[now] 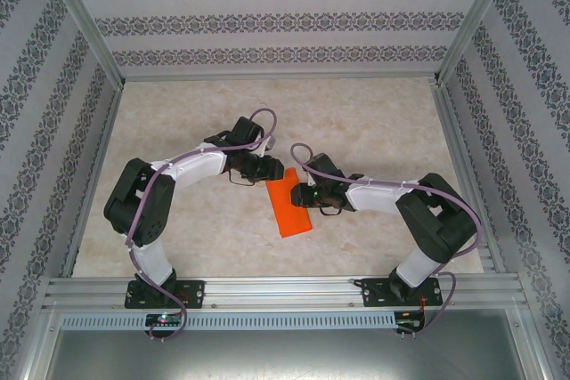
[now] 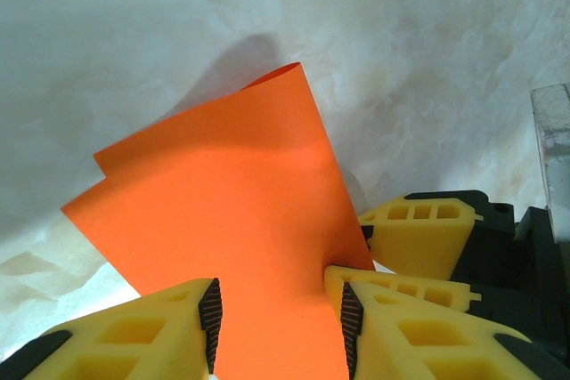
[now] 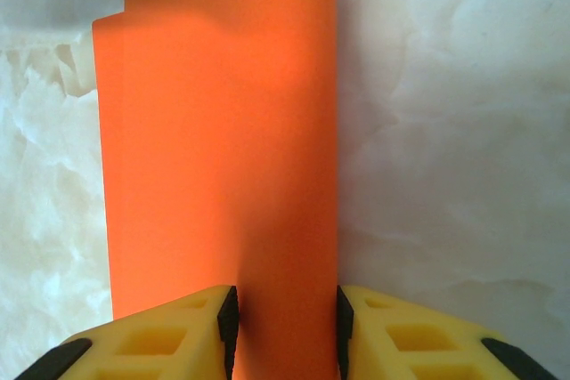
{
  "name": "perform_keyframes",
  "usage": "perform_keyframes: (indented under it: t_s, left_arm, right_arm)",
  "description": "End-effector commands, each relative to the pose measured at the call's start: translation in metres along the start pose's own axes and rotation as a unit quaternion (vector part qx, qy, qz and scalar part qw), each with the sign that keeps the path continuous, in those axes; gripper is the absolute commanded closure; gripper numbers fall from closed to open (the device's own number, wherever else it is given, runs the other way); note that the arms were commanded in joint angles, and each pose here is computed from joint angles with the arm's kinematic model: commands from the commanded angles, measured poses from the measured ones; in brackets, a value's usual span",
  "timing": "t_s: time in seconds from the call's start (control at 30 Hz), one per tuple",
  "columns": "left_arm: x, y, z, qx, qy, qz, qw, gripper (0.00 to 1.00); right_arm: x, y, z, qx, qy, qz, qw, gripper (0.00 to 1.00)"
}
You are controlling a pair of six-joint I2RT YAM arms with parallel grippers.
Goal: Fold a paper plane with a square sheet of paper (pick it up from the middle)
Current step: Fold the square sheet of paper in half at the center of the table.
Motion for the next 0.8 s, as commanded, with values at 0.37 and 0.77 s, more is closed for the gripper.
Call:
perform_keyframes:
  t_s: [0.37,0.77]
  left_arm:
    - [0.006,0.011,-0.016,-0.035,-0.014,0.001,0.999,0.56]
    - [0.007,0.022,-0.019,-0.042,-0.018,-0.014,0.999,0.55]
  right_arm:
    - [0.003,-0.004,0.003,0.029,0.025,-0.041,0.998,0.63]
    - [0.004,0.001,0.007,0.035,0.034,-0.065,0.997,0.62]
Point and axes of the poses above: each hand's point on the last joint's axis, 136 mm out from that joint toward the fingers, its own z axis out along the fingers, its own y axis along the line the jaws close on, x = y × z, the point moved 6 cm from there along -z, back along the fingers, and after that the axes turned 11 degrees about -z, right-handed, at the moved point
